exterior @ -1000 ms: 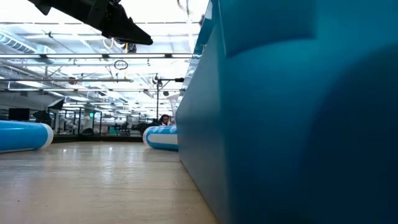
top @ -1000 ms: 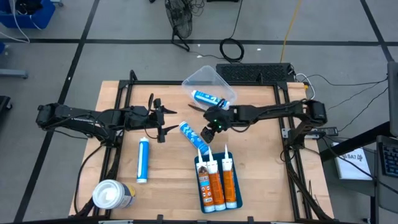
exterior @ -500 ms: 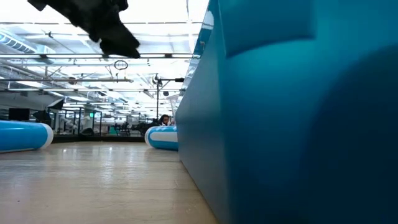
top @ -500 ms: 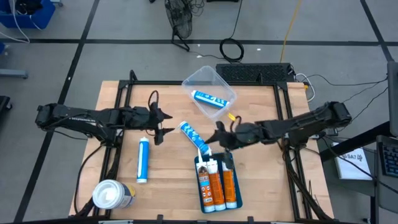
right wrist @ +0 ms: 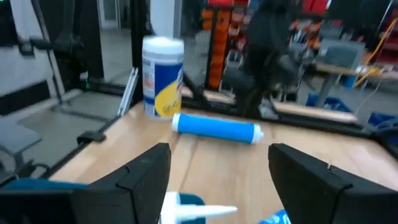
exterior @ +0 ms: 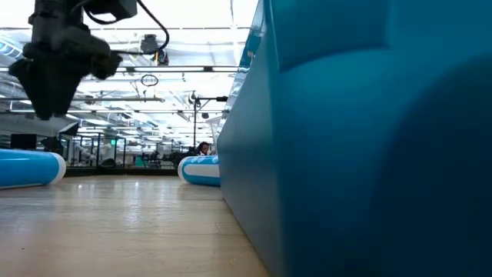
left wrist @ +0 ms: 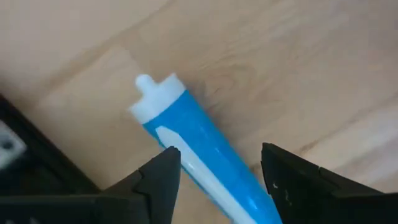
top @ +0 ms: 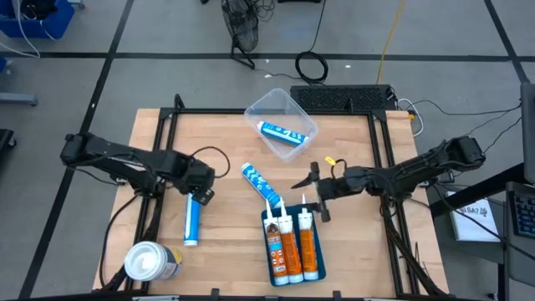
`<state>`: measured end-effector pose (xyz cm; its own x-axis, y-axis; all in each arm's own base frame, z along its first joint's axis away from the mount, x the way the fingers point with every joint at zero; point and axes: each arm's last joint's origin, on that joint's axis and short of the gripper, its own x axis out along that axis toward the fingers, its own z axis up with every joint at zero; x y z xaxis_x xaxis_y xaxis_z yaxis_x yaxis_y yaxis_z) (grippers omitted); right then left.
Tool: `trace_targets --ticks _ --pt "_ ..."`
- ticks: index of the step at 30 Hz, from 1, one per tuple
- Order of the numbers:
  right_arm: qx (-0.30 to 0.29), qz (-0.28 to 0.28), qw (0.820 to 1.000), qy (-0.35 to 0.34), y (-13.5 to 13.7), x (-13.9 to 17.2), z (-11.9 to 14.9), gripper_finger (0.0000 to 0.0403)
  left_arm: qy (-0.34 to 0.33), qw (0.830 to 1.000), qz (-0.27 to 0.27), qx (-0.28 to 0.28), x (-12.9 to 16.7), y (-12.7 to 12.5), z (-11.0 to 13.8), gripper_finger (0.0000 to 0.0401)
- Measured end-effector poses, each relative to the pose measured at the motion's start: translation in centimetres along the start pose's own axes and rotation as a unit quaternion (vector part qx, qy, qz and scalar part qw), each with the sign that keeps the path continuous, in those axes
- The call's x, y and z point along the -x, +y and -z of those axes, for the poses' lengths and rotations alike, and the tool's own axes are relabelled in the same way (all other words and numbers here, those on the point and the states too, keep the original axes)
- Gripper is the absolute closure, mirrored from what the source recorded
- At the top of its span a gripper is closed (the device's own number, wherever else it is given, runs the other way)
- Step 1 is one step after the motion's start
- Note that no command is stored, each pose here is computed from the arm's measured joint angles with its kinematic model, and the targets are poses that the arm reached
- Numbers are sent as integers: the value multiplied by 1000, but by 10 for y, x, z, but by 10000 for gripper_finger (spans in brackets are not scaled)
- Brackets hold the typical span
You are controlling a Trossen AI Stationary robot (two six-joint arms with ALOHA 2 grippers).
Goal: Sort silicone sealant tubes
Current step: Put the left blue sealant into the transparent container
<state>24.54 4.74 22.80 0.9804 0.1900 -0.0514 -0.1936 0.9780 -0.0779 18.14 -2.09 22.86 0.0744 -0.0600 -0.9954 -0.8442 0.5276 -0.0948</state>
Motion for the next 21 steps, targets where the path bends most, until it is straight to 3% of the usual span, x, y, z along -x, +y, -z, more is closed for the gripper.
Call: trace_targets --ticks 11,21 --pt "43 10 997 -63 0 35 20 149 50 980 -69 180 -30 -25 21 207" --pt "52 8 997 -51 1 42 30 149 46 965 -134 222 -52 -38 39 210"
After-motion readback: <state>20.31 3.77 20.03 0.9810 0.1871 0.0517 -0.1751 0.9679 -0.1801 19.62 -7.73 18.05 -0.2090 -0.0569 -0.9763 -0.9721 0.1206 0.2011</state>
